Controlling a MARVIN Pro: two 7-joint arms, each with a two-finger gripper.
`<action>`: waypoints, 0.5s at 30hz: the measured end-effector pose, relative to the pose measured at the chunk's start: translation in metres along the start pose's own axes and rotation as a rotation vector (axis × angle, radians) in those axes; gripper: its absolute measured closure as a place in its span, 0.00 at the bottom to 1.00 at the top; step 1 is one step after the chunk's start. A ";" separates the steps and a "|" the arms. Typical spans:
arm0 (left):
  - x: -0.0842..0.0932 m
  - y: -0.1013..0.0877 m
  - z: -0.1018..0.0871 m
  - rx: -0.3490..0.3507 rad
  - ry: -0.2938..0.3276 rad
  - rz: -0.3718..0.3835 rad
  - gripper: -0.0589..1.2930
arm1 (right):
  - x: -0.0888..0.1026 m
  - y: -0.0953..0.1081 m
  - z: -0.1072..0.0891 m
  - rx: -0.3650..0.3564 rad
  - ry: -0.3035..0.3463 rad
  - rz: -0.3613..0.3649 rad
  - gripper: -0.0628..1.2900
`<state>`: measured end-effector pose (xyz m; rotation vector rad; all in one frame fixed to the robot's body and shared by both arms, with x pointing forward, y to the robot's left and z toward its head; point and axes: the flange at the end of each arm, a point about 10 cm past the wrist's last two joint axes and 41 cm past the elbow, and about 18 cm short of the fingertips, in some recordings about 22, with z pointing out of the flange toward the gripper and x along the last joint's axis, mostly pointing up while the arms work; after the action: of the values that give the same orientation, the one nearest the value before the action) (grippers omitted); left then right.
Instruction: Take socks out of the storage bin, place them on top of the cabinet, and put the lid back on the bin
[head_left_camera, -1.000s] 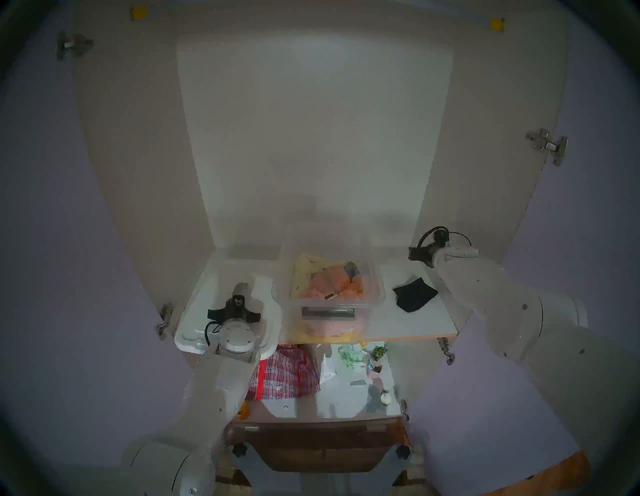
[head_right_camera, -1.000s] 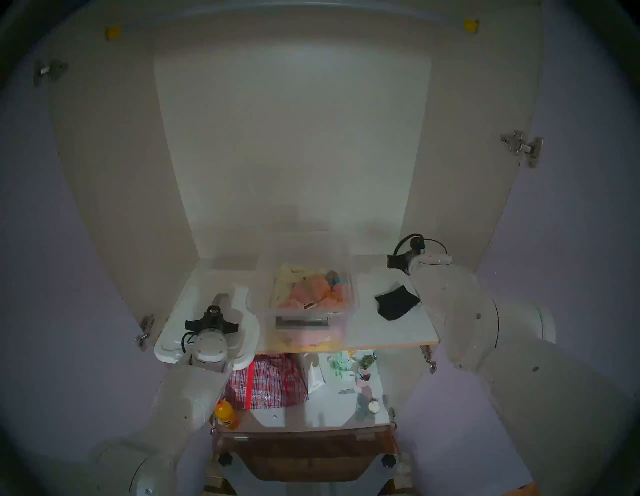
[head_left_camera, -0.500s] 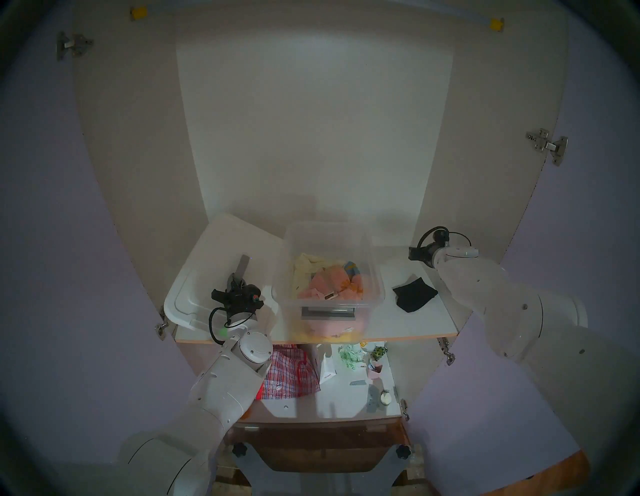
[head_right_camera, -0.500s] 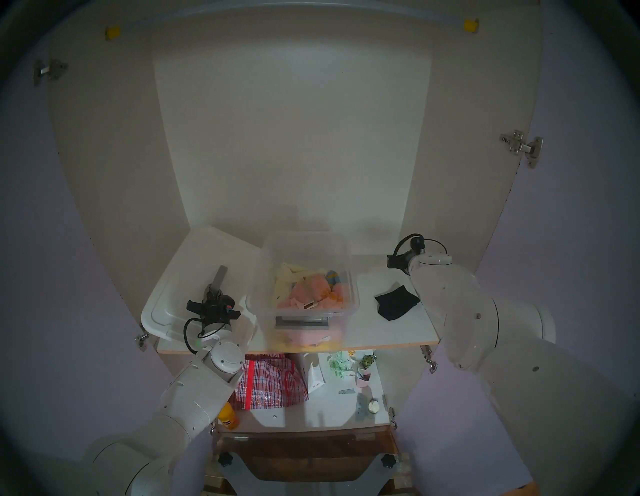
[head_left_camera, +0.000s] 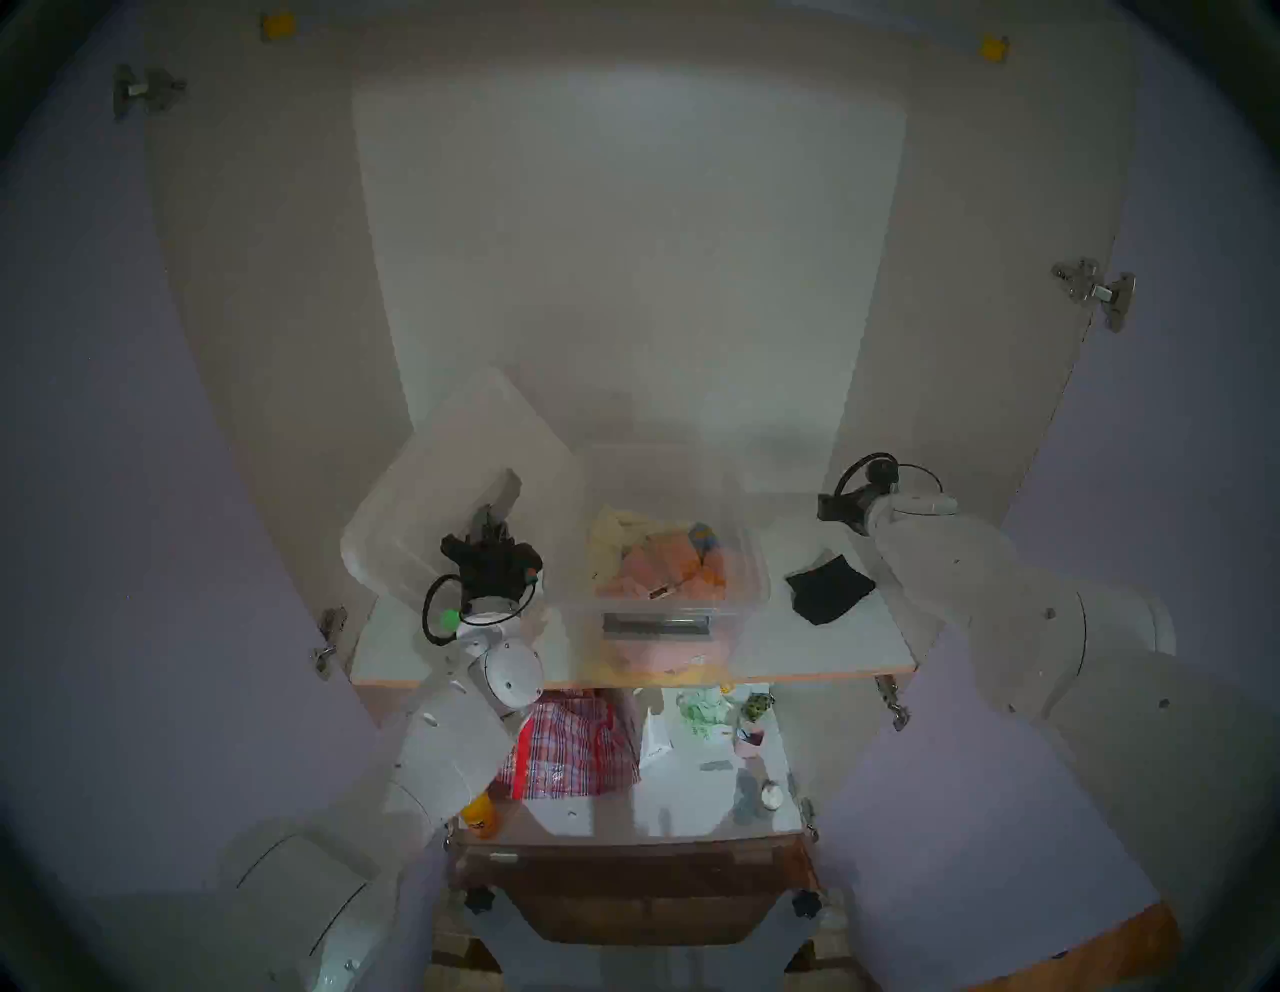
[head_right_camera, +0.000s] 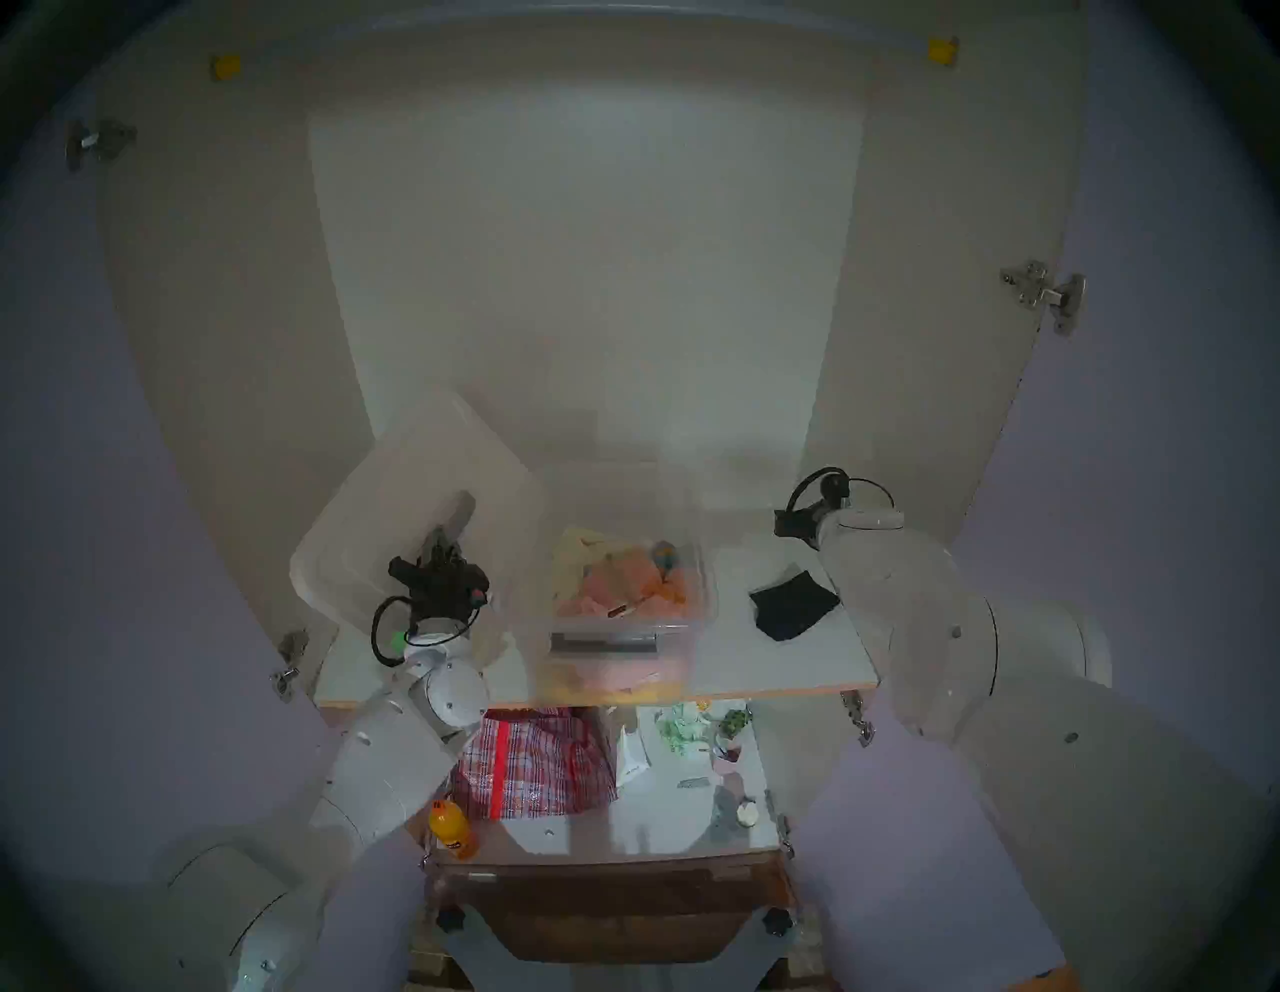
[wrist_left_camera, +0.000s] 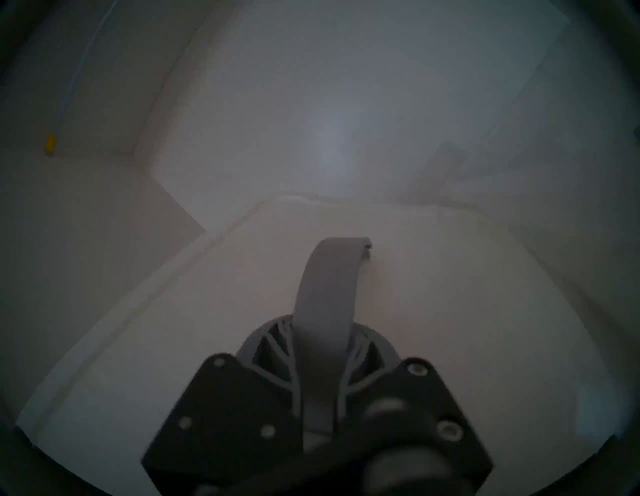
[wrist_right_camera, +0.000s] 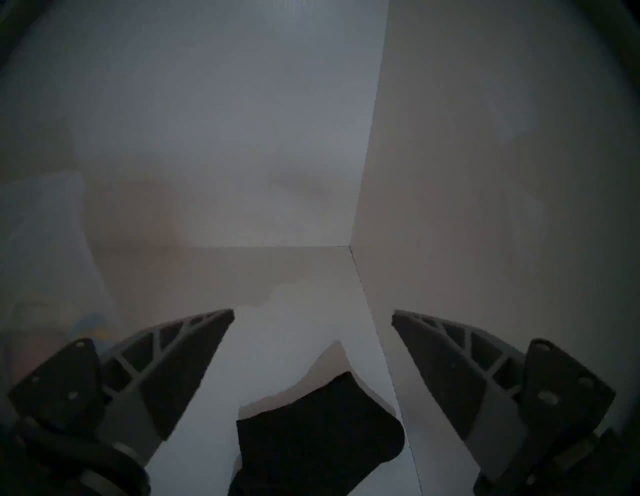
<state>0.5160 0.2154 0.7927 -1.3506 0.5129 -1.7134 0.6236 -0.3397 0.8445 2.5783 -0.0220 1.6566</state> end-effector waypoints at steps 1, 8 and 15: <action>0.001 -0.001 0.002 0.004 0.004 0.004 0.87 | 0.000 0.000 0.000 0.000 0.000 0.000 0.03; 0.012 -0.016 0.022 0.048 0.048 0.055 0.87 | 0.000 0.000 0.000 0.000 0.000 0.000 0.03; 0.024 -0.035 0.047 0.096 0.049 0.052 0.87 | 0.000 0.000 0.000 0.000 0.000 0.000 0.03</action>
<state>0.5453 0.2235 0.8479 -1.2196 0.4829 -1.7100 0.6235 -0.3396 0.8445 2.5784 -0.0220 1.6565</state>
